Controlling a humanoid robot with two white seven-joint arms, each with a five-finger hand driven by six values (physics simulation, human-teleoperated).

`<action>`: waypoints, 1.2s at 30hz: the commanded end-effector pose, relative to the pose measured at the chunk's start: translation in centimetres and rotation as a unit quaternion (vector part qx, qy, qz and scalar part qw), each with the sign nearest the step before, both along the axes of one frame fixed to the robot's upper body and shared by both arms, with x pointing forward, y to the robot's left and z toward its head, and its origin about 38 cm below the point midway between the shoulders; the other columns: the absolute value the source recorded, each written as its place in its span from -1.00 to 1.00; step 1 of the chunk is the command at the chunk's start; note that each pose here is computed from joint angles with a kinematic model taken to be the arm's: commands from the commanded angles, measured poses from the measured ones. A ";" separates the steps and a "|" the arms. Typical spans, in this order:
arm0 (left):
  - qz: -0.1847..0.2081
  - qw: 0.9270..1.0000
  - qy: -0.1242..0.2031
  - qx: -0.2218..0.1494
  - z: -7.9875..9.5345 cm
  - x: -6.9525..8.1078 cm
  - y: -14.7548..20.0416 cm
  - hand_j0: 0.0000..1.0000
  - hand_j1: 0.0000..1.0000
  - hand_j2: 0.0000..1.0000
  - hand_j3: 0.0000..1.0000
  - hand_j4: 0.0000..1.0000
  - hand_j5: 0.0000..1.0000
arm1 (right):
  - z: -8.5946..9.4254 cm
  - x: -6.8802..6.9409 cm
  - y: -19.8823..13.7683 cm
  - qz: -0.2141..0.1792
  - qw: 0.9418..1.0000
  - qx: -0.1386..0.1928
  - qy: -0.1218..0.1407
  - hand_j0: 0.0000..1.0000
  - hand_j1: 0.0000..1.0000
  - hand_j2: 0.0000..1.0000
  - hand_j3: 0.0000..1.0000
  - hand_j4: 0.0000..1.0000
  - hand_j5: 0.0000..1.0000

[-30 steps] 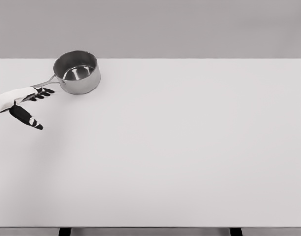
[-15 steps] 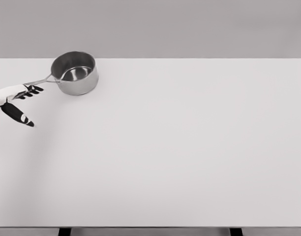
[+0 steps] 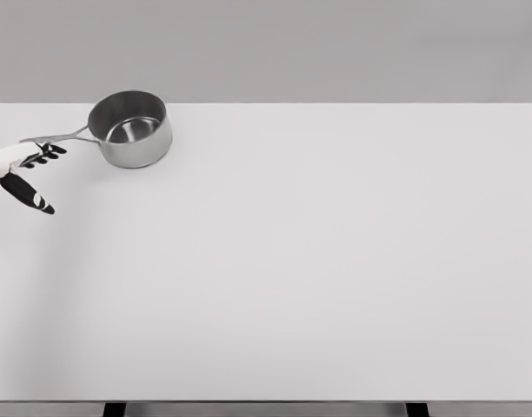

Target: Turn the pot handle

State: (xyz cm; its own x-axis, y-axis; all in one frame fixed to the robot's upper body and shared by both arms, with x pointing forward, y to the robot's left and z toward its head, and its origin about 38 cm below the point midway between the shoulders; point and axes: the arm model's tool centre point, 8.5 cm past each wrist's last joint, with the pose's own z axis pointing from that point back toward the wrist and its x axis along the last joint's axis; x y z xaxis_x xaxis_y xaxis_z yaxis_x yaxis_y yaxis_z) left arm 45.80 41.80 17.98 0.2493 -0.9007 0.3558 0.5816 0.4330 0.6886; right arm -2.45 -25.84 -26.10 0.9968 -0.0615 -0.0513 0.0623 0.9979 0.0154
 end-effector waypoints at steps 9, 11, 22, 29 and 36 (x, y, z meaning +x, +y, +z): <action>0.024 1.000 -0.001 0.016 -0.5 1.5 0.7 1.00 1.00 1.00 1.00 1.00 1.00 | 0.0 0.0 0.0 0.000 1.000 0.000 0.000 1.00 1.00 1.00 1.00 1.00 1.00; 0.030 0.999 0.000 0.019 -0.6 1.9 0.8 1.00 1.00 1.00 1.00 1.00 1.00 | 0.0 0.0 0.0 0.000 1.000 0.000 0.000 1.00 1.00 1.00 1.00 1.00 1.00; 0.045 0.999 0.005 0.022 -1.3 2.9 1.2 1.00 1.00 1.00 1.00 1.00 1.00 | 0.0 0.0 0.0 0.000 1.000 0.000 0.000 1.00 1.00 1.00 1.00 1.00 1.00; 0.045 0.999 0.002 0.019 -1.1 3.0 1.1 1.00 1.00 1.00 1.00 1.00 1.00 | 0.0 0.0 0.0 0.000 1.000 0.000 0.000 1.00 1.00 1.00 1.00 1.00 1.00; 0.020 0.999 -0.023 0.019 1.0 2.7 0.1 1.00 1.00 1.00 1.00 1.00 1.00 | 0.0 0.0 0.0 0.000 1.000 0.000 0.000 1.00 1.00 1.00 1.00 1.00 1.00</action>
